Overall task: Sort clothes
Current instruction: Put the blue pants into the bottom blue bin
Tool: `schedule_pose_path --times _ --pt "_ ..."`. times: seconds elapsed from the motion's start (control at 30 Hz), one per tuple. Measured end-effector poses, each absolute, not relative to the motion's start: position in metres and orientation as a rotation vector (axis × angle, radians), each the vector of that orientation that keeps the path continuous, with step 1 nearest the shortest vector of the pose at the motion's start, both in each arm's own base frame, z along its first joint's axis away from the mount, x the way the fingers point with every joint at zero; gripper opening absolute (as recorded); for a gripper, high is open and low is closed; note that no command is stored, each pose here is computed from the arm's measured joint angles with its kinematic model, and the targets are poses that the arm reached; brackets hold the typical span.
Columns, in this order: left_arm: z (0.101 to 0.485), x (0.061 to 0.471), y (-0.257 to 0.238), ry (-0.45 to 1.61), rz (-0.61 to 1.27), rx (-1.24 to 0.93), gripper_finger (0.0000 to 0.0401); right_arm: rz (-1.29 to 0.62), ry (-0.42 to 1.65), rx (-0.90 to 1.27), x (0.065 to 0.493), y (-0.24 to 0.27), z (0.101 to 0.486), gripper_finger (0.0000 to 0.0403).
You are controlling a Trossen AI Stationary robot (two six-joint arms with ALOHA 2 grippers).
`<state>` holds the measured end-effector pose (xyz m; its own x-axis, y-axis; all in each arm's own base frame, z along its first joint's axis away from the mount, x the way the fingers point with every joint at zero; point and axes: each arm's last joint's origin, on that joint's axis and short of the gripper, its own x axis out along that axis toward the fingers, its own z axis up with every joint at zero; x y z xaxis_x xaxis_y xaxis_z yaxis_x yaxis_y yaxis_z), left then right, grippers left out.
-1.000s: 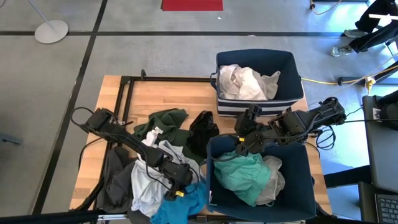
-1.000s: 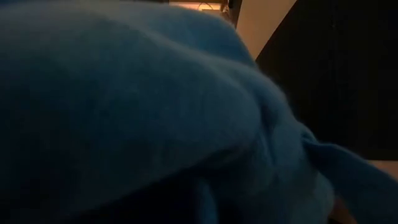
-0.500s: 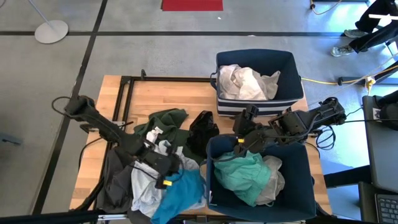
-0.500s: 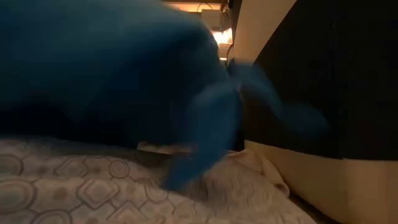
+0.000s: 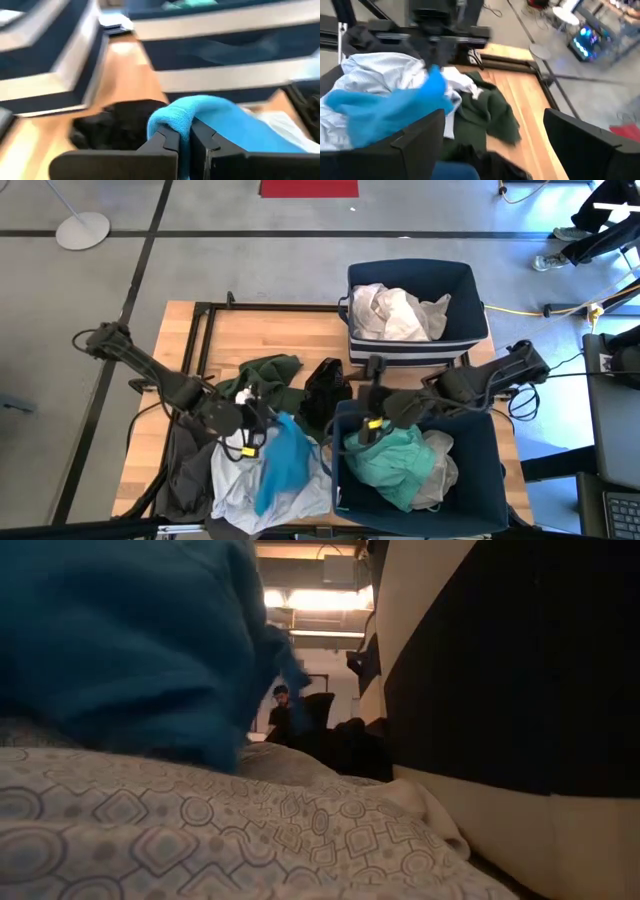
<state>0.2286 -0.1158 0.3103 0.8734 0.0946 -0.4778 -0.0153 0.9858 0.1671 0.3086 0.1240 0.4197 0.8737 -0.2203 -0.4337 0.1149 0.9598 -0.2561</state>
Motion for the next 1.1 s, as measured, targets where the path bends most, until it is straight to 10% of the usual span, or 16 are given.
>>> schedule_pose_path --times 0.83,1.1 --pt "0.338 0.237 -0.109 0.256 0.187 0.220 0.0006 -0.155 0.529 -0.147 0.411 0.107 0.339 0.0335" --pt "0.339 0.237 -0.109 0.251 0.186 0.228 0.0004 -0.154 0.563 -0.179 0.411 0.106 0.334 0.0181"
